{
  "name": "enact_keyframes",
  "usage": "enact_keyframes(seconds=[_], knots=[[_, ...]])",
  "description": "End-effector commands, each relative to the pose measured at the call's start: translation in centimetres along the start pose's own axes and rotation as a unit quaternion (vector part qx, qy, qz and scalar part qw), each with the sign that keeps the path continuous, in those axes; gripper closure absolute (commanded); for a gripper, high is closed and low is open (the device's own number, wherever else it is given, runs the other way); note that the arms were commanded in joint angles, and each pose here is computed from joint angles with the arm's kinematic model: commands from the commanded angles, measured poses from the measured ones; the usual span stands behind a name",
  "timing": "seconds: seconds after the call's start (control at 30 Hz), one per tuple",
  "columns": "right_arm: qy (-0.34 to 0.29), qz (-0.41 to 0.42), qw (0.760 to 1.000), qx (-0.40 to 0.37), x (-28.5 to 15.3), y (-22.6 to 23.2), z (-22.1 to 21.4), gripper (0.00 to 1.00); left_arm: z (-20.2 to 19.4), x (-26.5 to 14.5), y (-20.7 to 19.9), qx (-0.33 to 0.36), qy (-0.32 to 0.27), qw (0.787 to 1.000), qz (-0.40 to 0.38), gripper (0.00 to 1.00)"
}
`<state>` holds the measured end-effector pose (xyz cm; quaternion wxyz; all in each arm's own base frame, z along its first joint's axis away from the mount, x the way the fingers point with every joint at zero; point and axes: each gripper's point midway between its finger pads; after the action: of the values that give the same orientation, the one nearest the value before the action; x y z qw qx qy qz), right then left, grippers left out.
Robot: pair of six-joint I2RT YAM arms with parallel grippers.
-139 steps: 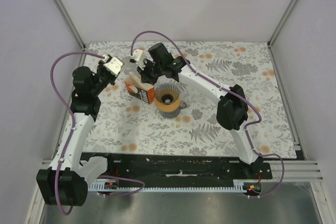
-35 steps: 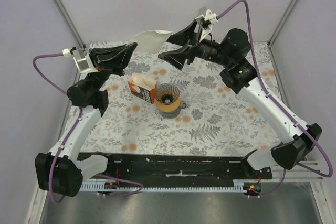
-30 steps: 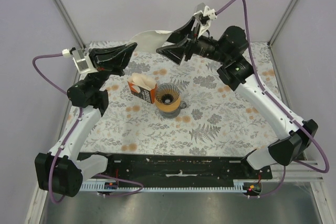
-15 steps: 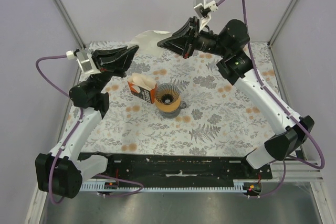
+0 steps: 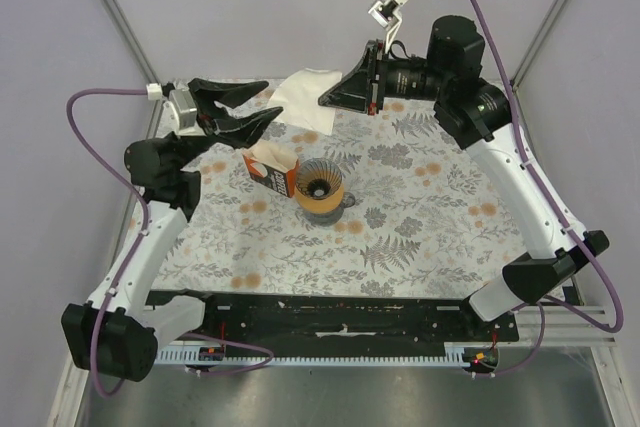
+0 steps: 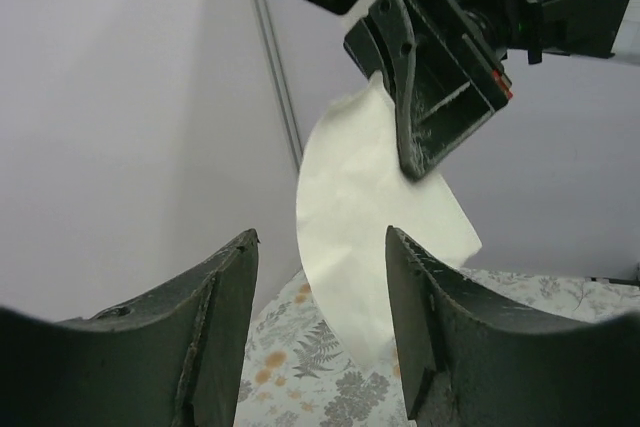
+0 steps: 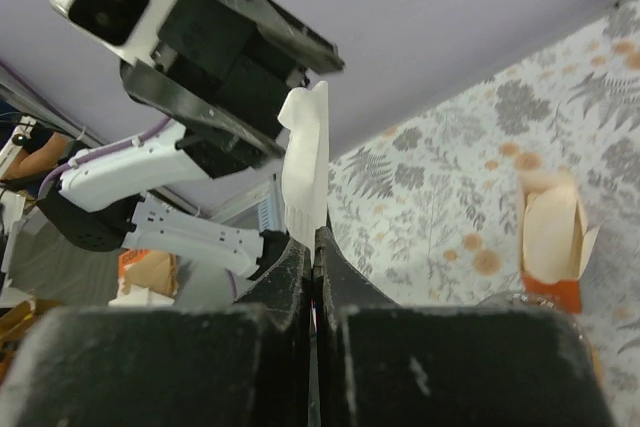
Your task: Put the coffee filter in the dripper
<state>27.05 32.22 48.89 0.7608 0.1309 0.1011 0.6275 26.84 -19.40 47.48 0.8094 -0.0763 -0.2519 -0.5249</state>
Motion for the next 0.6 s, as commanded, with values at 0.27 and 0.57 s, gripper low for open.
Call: enact_keyframes(seconds=[0.27, 0.57], knots=[[0.066, 0.047, 0.993, 0.082, -1.8, 3.3, -2.8, 1.0, -2.7, 2.7, -3.5, -0.189, 0.113, 0.974, -0.049, 0.39], [0.067, 0.094, 0.992, 0.052, -1.5, 6.1, -3.2, 1.0, -2.4, 1.5, -5.5, -0.224, 0.12, 0.966, -0.044, 0.51]])
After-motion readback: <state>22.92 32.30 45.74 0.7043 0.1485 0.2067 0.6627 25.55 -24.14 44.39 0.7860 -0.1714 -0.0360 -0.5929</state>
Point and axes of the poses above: each gripper's point midway between its finger pads, its own x axis out along the fingers, its own y axis along the line the jaws close on, z = x × y, and after that the axes turned 7 degrees about -x, right-handed
